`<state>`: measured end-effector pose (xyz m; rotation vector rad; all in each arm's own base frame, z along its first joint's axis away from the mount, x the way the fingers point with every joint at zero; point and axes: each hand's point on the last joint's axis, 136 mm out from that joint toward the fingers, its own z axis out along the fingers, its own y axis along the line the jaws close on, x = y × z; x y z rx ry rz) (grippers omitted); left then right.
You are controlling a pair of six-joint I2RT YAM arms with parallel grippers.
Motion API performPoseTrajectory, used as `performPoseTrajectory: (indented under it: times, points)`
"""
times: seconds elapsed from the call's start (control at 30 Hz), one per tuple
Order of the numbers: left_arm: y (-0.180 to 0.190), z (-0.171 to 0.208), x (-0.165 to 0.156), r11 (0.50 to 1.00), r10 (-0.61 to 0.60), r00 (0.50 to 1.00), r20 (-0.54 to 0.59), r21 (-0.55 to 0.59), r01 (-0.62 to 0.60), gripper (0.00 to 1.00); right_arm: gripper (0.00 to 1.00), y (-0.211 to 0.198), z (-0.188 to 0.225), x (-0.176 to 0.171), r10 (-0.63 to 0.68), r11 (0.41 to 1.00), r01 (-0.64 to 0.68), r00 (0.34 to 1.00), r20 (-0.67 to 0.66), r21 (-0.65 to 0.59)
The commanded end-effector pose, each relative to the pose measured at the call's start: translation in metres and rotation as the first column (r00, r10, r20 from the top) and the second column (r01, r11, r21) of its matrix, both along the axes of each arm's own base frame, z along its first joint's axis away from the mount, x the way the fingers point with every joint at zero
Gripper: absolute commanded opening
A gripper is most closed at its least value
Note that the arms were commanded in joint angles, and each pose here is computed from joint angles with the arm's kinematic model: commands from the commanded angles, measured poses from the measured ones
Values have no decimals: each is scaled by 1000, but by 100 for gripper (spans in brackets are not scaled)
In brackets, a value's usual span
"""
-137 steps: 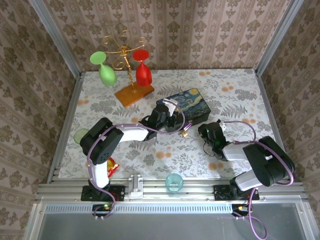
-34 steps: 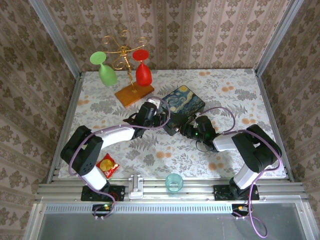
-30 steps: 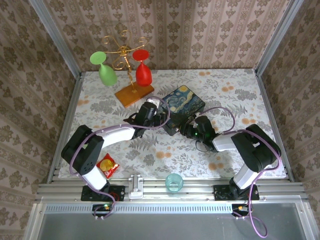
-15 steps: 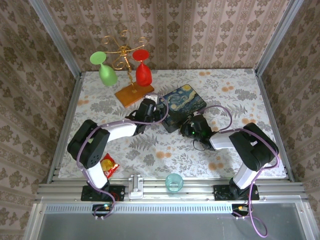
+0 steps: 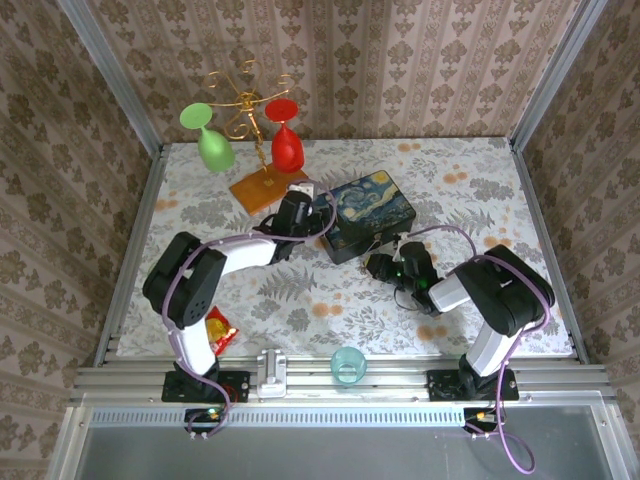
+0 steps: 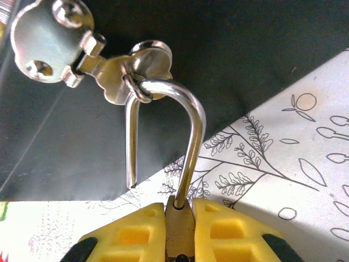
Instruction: Unlock a padlock with a key
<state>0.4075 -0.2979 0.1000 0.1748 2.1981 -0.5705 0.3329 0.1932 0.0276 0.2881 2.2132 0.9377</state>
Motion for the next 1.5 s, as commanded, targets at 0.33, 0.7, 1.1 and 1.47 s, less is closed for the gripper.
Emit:
performPoseTrajectory:
  times: [0.33, 0.7, 1.1, 1.47]
  points:
    - [9, -51, -8, 947, -11, 998, -58, 320, 29, 66, 0, -4, -15, -7, -83, 972, 93, 995, -55, 214]
    - [14, -95, -19, 901, -49, 994, -101, 425, 87, 50, 0, -16, 4, 6, -229, 938, 230, 973, -37, 260]
    - [10, -100, -25, 879, -93, 991, -98, 459, 128, 47, 0, -41, 49, 29, -469, 838, 424, 882, 55, 344]
    - [12, -102, -26, 876, -96, 991, -97, 465, 130, 46, 0, -58, 48, 28, -573, 773, 524, 819, 40, 357]
